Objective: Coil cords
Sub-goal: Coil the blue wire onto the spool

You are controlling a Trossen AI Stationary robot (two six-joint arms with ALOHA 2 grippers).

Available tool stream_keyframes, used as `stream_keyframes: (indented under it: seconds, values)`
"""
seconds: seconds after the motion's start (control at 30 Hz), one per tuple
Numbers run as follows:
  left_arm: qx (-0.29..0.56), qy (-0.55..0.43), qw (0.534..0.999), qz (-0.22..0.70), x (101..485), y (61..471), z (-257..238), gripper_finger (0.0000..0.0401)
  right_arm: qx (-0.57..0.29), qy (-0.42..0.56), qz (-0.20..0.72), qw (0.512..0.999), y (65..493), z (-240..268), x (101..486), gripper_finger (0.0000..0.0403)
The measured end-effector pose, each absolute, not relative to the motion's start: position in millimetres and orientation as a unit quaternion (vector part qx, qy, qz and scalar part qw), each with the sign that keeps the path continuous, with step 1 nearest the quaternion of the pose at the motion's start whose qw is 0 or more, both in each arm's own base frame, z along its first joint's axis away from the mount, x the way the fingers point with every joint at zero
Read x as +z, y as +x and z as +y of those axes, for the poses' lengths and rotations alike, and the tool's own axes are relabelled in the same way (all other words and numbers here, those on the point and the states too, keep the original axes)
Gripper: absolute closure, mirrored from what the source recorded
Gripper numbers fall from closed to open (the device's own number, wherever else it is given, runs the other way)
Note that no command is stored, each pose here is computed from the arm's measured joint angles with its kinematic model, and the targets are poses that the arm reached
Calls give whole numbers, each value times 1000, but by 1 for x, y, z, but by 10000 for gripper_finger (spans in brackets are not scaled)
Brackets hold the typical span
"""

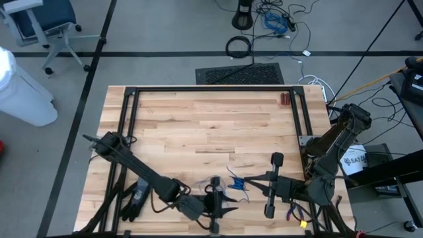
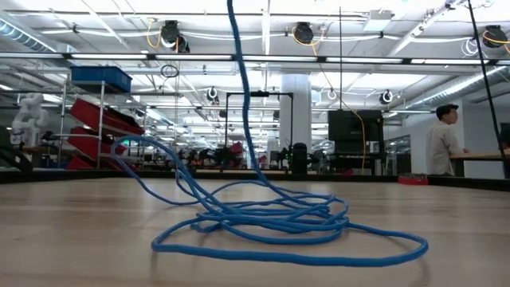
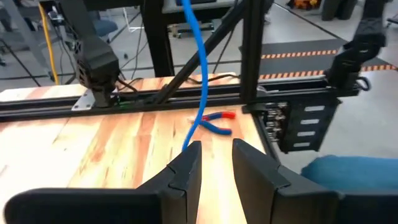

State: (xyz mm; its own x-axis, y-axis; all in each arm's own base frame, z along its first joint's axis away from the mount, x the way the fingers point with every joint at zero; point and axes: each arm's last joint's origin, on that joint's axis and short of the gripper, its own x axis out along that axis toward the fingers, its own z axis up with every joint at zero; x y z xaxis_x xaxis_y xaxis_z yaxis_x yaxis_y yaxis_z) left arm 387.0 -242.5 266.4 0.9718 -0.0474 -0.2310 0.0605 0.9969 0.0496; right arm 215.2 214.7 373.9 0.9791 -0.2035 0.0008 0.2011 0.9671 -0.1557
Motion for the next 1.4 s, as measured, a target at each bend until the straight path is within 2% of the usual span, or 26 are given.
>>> stream_keyframes:
  seconds: [0.43,0.77,1.0,1.4]
  values:
    - [-14,60,993,100,259,392,-245,316,-94,-86,4,992,211,218,375,403]
    - [10,80,992,101,259,389,-248,395,-94,-90,4,992,211,218,375,403]
    - [21,87,990,110,257,388,-247,398,-94,-90,4,992,211,218,375,403]
    - [95,124,977,145,249,386,-239,399,-80,-79,-12,994,205,225,380,403]
